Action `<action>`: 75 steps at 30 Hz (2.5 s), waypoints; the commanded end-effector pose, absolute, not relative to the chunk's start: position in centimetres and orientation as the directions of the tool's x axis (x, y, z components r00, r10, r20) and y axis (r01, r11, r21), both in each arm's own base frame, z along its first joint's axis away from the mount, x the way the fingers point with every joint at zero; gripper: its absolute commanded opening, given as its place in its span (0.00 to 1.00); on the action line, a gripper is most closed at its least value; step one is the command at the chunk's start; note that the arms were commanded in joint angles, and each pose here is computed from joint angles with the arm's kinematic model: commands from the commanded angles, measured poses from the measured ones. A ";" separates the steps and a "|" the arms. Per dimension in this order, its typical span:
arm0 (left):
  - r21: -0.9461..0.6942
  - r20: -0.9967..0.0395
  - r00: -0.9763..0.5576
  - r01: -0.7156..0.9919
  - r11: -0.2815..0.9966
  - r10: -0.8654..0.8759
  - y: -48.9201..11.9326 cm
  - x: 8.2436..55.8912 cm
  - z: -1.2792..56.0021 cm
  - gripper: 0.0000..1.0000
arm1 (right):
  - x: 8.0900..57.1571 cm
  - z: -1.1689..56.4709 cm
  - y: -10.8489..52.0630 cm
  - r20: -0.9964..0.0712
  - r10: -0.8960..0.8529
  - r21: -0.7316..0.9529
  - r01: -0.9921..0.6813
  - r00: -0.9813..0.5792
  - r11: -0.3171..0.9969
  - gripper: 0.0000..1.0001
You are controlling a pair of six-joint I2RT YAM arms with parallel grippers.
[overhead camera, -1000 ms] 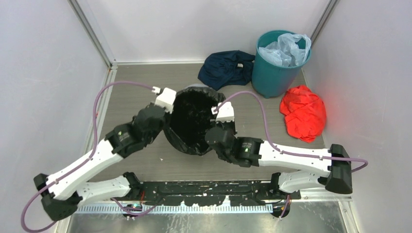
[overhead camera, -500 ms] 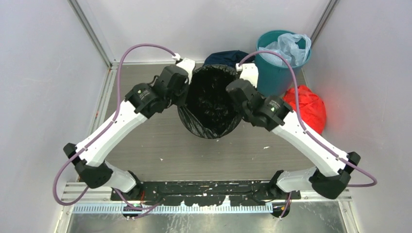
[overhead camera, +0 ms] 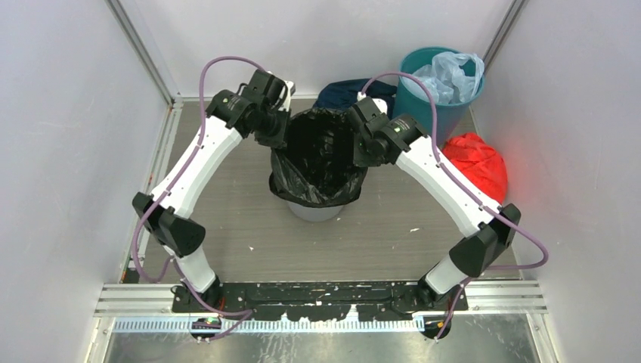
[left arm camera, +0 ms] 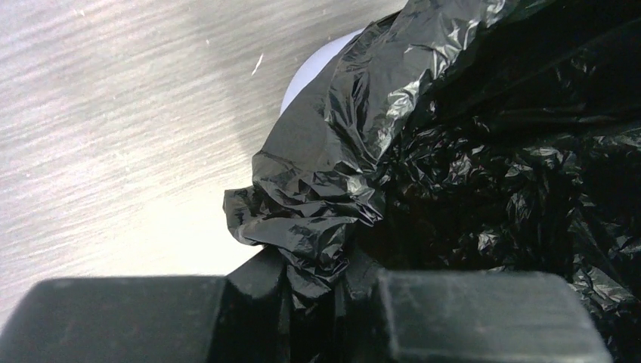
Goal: Put the trash bags into the trash bin
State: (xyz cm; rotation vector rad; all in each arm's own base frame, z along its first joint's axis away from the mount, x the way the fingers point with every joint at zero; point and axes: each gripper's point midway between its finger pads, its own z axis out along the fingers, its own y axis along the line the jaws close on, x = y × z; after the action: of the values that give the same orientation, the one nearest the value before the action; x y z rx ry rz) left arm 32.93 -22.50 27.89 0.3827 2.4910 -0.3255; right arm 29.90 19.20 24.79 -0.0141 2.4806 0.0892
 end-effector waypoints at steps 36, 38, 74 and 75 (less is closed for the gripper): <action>-0.412 -0.725 -0.687 0.485 0.771 0.045 -23.9 30.5 33.3 0.60 | 30.8 30.7 26.9 -0.663 0.078 0.373 -0.237 -0.745 0.897 0.74; -0.441 -0.702 -0.710 0.486 0.754 0.047 -24.5 30.8 32.3 0.60 | 30.8 30.0 27.0 -0.648 0.073 0.372 -0.231 -0.758 0.899 0.74; -0.234 -0.779 -0.623 0.387 0.892 0.066 -18.7 31.2 31.7 1.00 | 29.1 29.6 21.4 -0.680 0.066 0.224 -0.122 -0.731 0.967 1.00; -0.237 -0.790 -0.610 0.391 0.889 0.057 -18.7 31.1 32.2 1.00 | 29.2 29.9 21.2 -0.691 0.073 0.227 -0.120 -0.719 0.967 1.00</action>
State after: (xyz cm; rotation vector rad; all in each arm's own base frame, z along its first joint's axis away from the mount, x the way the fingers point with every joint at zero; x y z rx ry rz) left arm 30.74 -19.19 28.66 0.3311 2.3266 -0.5132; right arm 29.10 22.46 25.70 -0.0711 2.4846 0.3162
